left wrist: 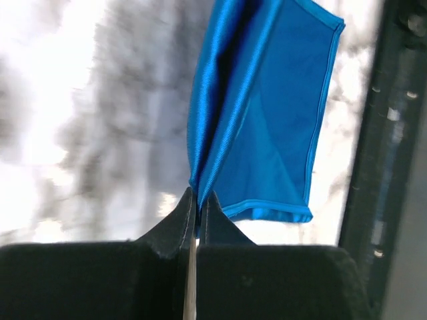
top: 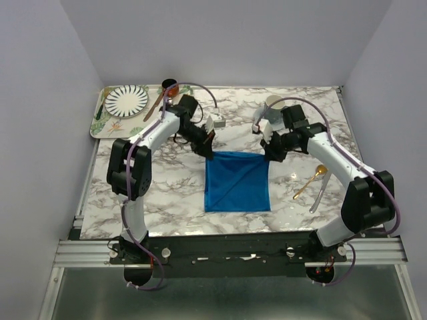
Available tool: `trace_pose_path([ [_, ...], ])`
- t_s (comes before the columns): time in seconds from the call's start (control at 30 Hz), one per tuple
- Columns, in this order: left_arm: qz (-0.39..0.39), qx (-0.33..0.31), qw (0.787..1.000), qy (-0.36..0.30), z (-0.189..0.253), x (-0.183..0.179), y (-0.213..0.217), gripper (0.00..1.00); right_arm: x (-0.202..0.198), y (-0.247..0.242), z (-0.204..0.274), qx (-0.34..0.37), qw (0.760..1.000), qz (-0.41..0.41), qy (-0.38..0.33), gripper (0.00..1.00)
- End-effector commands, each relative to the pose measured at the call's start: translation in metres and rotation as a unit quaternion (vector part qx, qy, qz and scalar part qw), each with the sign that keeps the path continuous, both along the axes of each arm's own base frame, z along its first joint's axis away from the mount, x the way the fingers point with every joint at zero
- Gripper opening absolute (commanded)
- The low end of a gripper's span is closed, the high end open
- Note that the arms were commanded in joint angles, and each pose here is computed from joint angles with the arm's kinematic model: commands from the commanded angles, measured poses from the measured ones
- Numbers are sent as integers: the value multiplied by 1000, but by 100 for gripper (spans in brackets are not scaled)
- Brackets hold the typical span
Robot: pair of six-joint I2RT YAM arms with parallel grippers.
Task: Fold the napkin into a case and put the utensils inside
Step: Turn over the upper triangle folded napkin at the center of the board.
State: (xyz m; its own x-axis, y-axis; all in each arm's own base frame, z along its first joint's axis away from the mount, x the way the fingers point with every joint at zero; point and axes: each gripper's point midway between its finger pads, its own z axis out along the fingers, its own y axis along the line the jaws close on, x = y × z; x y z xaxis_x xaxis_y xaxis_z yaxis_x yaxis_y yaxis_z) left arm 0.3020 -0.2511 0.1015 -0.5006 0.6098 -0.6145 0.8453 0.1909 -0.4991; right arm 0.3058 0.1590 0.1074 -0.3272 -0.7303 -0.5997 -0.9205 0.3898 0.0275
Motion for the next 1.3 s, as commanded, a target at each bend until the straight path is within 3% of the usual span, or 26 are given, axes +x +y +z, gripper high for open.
trace_pose_path([
  [0.0,43,29,975,-215,83,92,11,0,62,-10,75,-18,986,-21,-162,1],
  [0.17,75,30,919,-387,156,168,13,0,121,-13,142,-21,948,-46,-315,1],
  [0.23,92,20,890,-446,177,194,11,0,135,-17,149,-34,932,-54,-356,0],
  [0.27,89,22,882,-462,174,200,12,0,148,-16,164,-29,914,-58,-401,0],
  [0.33,89,11,860,-503,182,211,10,0,156,-21,150,-50,900,-55,-429,1],
  [0.4,66,20,863,-501,155,207,9,0,165,-20,154,-52,878,-50,-473,0],
  [0.43,61,20,860,-506,148,207,10,0,160,-22,128,-67,882,-32,-466,0],
  [0.47,51,30,873,-485,118,198,12,0,162,-21,127,-69,873,-27,-482,1],
  [0.53,33,33,872,-488,101,187,13,0,155,-22,104,-80,877,-11,-475,0],
  [0.57,19,44,884,-464,69,172,17,0,144,-23,77,-86,886,0,-456,1],
  [0.63,-2,47,881,-470,57,154,17,0,131,-23,56,-93,890,17,-446,0],
  [0.67,-14,56,893,-447,30,136,22,0,115,-25,30,-98,900,29,-424,0],
  [0.87,-49,66,910,-406,-5,82,32,0,62,-22,-7,-90,920,62,-375,0],
  [1.0,-41,68,916,-393,-1,73,35,0,52,-18,-5,-77,927,59,-363,1],
  [1.13,8,58,918,-393,39,94,31,0,89,-13,54,-62,915,1,-399,1],
  [1.23,68,44,901,-426,88,135,26,0,118,-14,86,-67,902,-25,-425,1],
  [1.27,90,40,884,-457,120,156,24,0,138,-11,123,-58,887,-39,-457,1],
])
